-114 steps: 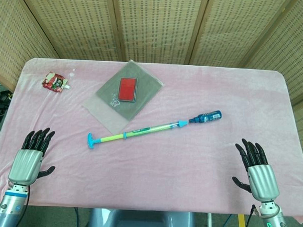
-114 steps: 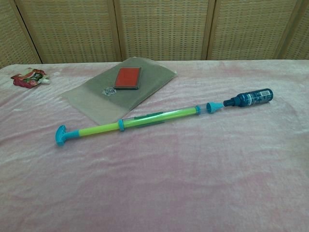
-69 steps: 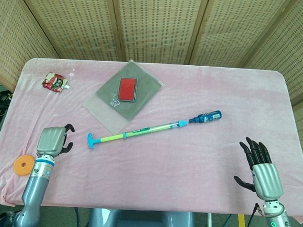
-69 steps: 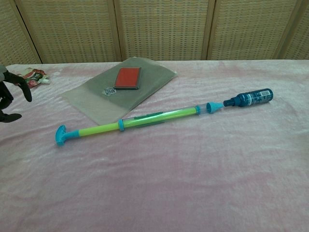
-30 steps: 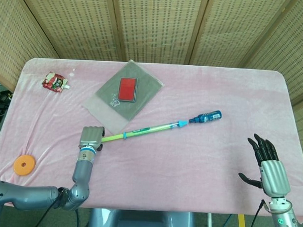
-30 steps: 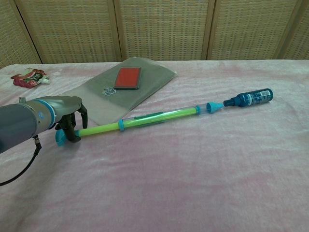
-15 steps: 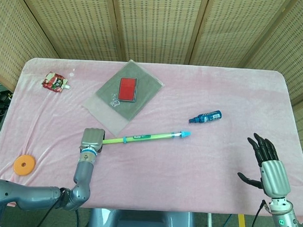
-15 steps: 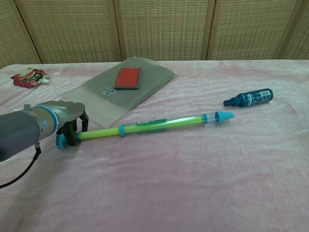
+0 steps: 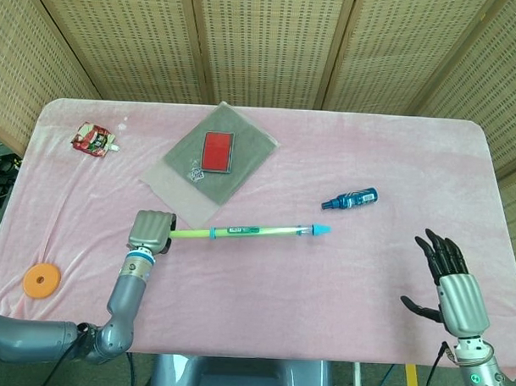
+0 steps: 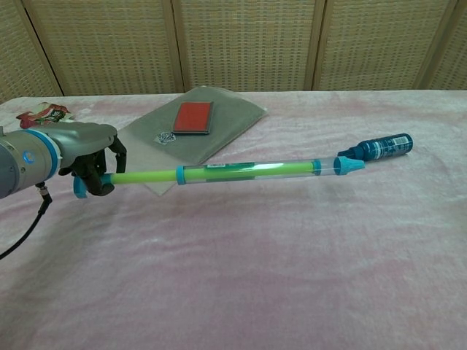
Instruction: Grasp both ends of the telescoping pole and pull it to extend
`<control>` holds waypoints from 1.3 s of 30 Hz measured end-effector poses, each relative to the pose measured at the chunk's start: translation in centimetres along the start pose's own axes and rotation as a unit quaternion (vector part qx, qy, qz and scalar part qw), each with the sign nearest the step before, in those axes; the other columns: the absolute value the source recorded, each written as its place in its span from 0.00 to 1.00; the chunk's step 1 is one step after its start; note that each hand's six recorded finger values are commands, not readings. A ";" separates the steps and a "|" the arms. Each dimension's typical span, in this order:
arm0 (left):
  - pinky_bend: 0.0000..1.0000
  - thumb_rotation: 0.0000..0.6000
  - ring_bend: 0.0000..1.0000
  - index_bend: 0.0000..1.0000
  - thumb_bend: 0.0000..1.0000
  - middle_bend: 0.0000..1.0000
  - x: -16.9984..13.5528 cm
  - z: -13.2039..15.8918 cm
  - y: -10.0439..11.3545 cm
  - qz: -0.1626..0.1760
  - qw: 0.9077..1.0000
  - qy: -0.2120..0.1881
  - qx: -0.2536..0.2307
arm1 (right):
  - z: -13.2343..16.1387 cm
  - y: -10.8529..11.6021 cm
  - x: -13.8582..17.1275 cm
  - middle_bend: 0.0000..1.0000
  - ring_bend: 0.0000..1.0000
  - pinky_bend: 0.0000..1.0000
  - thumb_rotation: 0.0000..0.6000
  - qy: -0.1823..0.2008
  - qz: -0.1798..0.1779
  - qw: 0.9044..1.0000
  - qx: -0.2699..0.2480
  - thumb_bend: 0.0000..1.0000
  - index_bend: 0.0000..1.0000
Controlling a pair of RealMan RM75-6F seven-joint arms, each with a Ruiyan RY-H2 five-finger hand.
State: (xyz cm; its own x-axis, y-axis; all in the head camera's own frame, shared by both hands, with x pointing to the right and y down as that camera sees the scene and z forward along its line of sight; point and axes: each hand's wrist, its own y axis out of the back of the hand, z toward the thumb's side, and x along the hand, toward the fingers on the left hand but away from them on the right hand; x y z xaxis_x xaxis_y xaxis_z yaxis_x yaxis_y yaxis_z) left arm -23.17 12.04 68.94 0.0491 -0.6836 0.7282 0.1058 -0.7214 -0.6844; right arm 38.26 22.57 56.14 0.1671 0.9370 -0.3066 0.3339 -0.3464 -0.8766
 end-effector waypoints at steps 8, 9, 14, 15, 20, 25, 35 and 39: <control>0.76 1.00 0.80 0.82 0.78 0.88 -1.1 -0.7 2.4 0.016 1.000 -0.013 0.002 | 0.9 0.0 0.0 0.11 0.05 0.07 1.00 0.003 -0.004 1.000 0.003 0.19 0.13; 0.76 1.00 0.80 0.82 0.78 0.88 -1.3 -0.8 2.7 0.018 1.000 -0.014 0.003 | 1.1 0.0 -0.1 0.16 0.09 0.10 1.00 0.004 -0.005 1.000 0.003 0.19 0.14; 0.76 1.00 0.80 0.82 0.78 0.88 -1.8 -0.7 3.7 0.022 1.000 -0.020 0.000 | 2.9 0.3 -1.3 0.50 0.46 0.33 1.00 0.017 -0.009 1.000 0.012 0.19 0.19; 0.76 1.00 0.80 0.82 0.78 0.88 -2.0 -0.6 3.9 0.023 0.999 -0.022 -0.002 | 3.5 0.3 -1.6 0.56 0.53 0.37 1.00 0.021 -0.009 1.000 0.015 0.19 0.19; 0.76 1.00 0.80 0.82 0.78 0.88 -2.4 -0.2 4.8 0.032 0.999 -0.025 -0.011 | 6.9 0.4 -3.6 0.68 0.65 0.47 1.00 0.031 -0.001 0.999 0.036 0.19 0.21; 0.76 1.00 0.80 0.82 0.78 0.88 -2.9 0.1 6.0 0.044 0.998 -0.029 -0.027 | 9.3 0.2 -4.7 0.79 0.75 0.52 1.00 0.022 0.015 0.999 0.039 0.20 0.23; 0.76 1.00 0.80 0.82 0.78 0.88 -3.3 0.5 6.4 0.041 0.998 -0.034 -0.040 | 10.8 -0.7 -5.9 0.98 0.94 0.63 1.00 -0.022 0.045 0.997 0.055 0.33 0.35; 0.76 1.00 0.80 0.82 0.78 0.88 -3.5 0.7 6.6 0.040 0.997 -0.036 -0.047 | 11.3 -1.8 -6.4 1.00 0.97 0.66 1.00 -0.038 0.062 0.996 0.056 0.34 0.36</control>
State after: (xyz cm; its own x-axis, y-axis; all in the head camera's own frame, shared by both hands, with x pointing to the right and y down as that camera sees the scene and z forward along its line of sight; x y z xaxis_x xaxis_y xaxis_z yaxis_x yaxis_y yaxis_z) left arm -21.94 9.74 61.93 0.1248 -0.7318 0.6700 0.0060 -0.6747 -0.7380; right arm 26.06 17.68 55.48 0.1281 0.8897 -0.4382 0.2088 -0.4561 -0.8651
